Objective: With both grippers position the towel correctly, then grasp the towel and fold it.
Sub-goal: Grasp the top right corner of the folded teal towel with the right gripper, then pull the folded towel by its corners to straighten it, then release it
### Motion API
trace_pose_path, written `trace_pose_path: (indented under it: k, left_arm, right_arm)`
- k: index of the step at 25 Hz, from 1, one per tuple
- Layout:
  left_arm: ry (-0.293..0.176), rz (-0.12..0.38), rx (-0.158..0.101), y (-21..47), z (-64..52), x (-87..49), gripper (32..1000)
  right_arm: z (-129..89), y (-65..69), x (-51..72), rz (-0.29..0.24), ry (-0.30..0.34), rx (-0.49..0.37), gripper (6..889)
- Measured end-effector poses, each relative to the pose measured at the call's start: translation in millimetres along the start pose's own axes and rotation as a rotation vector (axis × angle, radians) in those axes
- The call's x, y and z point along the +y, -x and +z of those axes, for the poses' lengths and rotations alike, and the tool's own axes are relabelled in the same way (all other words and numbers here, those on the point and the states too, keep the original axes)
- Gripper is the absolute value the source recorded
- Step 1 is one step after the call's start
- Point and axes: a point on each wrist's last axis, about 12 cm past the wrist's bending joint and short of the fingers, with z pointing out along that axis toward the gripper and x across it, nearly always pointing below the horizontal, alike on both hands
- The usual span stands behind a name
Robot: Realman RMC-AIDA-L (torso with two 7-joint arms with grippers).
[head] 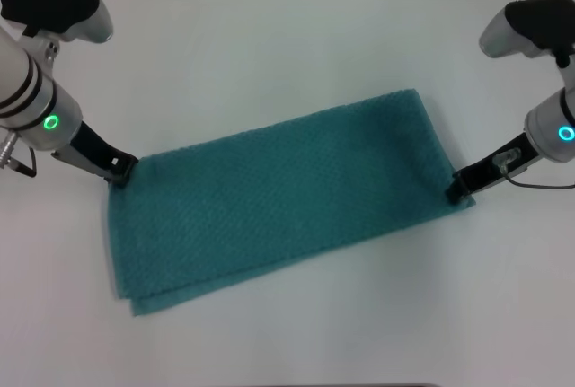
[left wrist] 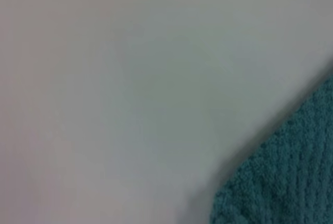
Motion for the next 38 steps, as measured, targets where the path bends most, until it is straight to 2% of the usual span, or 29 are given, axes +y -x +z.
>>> trace_pose_path:
  k: [17,30,35,38]
  left_arm:
    - [0.003,0.035,-0.037,16.6,-10.5,-6.8,74]
    - [-0.004,0.048,-0.044,20.4,-12.1,-10.1,79]
    - [-0.008,0.062,-0.056,27.1,-15.2,-14.4,82]
    - [-0.009,0.065,-0.058,28.5,-15.7,-15.6,83]
  right_arm:
    - [0,-8.5,4.2,-0.024,0.052,0.046,40]
    - [0,-11.8,9.1,-0.046,0.087,0.076,41]
    - [1,-16.4,10.4,-0.062,0.109,0.098,41]
    - [0,-18.5,10.5,-0.067,0.118,0.108,41]
